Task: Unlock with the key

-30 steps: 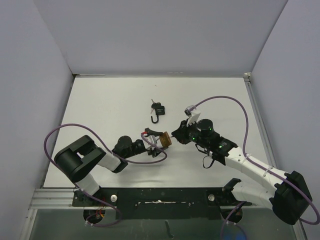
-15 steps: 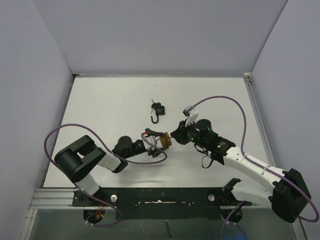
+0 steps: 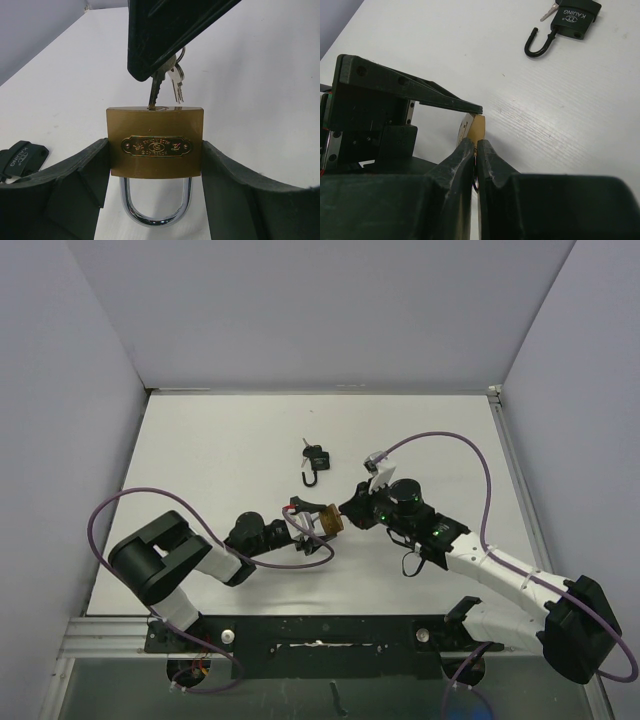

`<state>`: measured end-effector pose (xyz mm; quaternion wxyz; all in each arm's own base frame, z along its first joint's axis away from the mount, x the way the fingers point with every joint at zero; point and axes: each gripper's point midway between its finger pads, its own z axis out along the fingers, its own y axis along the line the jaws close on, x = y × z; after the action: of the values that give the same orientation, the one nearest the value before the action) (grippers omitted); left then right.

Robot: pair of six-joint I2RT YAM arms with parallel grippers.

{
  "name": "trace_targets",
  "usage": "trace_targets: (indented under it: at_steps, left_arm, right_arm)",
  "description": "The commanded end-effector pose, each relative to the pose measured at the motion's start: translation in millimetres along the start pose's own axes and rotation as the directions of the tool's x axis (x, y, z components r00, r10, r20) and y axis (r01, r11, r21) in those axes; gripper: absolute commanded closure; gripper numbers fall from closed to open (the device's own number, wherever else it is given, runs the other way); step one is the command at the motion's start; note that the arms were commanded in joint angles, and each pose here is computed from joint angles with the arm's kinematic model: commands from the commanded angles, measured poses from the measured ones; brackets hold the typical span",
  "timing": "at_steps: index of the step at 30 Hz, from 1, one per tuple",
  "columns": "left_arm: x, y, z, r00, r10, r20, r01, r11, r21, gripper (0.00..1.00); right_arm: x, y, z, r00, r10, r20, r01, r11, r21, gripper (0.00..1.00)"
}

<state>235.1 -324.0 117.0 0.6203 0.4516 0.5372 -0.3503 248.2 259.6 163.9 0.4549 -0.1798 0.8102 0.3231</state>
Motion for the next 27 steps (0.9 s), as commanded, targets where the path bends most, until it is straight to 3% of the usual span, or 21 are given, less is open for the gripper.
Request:
trace_targets:
  at_steps: [1, 27]
  left_arm:
    - [-82.1, 16.8, 6.5, 0.959, 0.143, 0.246, -0.132, 0.989, -0.062, 1.0]
    - [-80.5, 24.6, 11.7, 0.961, 0.162, 0.225, -0.148, 0.986, -0.079, 1.0]
  right_arm:
    - [-12.7, 9.7, -0.2, 0.999, -0.013, 0.05, 0.014, 0.999, -0.03, 1.0]
    - [-13.0, 9.5, -7.8, 0.998, -0.038, 0.047, 0.039, 0.999, -0.025, 1.0]
